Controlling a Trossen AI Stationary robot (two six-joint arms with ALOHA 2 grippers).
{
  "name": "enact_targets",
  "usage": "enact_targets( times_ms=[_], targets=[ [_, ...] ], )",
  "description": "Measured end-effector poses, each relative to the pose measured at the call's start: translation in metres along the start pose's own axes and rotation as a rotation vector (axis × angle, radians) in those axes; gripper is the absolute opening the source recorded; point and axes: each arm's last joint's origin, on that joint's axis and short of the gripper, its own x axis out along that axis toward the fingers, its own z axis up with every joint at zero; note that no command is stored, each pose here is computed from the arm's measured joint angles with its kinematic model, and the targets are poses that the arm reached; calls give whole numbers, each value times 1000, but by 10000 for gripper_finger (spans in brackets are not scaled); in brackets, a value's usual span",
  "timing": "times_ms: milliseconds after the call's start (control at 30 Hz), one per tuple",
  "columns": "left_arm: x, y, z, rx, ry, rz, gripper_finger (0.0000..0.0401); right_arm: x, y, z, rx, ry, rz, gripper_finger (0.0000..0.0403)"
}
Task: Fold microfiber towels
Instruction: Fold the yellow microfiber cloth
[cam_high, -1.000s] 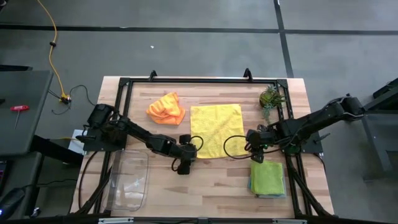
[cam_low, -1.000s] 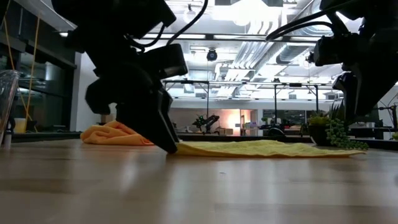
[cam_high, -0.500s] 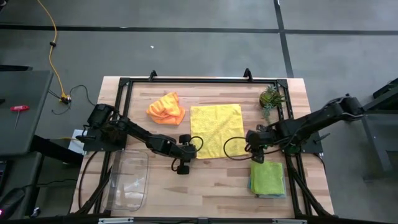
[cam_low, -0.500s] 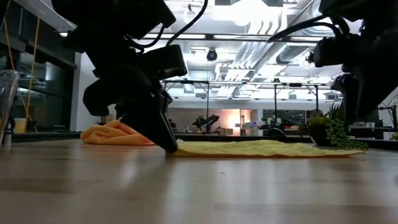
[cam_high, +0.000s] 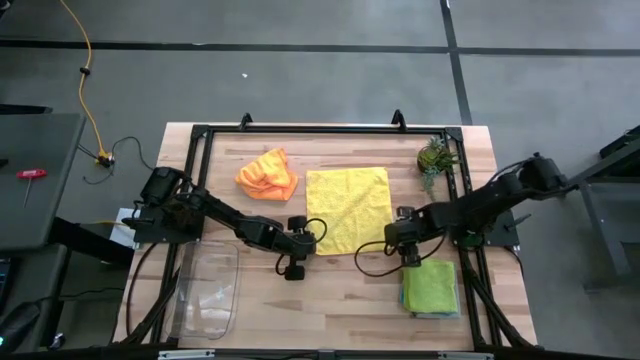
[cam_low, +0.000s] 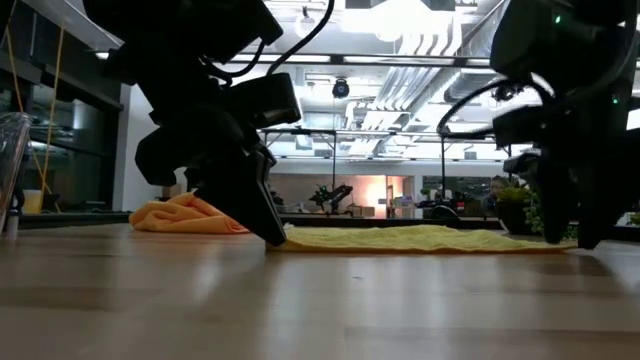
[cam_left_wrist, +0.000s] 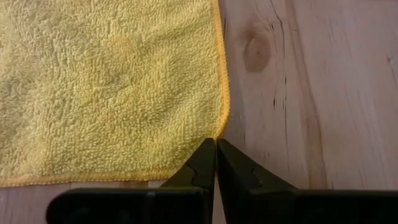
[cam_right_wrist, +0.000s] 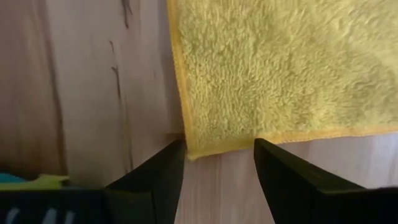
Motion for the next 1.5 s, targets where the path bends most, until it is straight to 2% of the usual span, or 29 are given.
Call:
enact_targets(
  times_ms=[200,400,800,967,1200,1300,1500],
  targets=[
    [0,0,0,-24,0,0,1,5,2,0,-26,18,-5,163],
    [0,0,0,-23,-1,2,1,5,9,-1,-56,9,-32,125],
    [-6,1,1,-24,4,2,0,1,13,-5,91,10,-13,8],
    [-17,3,4,-25,10,1,0,-7,7,-4,188,-2,57,7],
    [-40,10,13,-50,-15,-36,0,-22,0,-2,276,-12,274,2],
    [-49,22,19,-108,-42,-36,0,-31,-6,-1,335,-45,331,1],
    [-59,58,29,-212,-96,25,0,-50,-22,-1,476,-144,354,1]
  ],
)
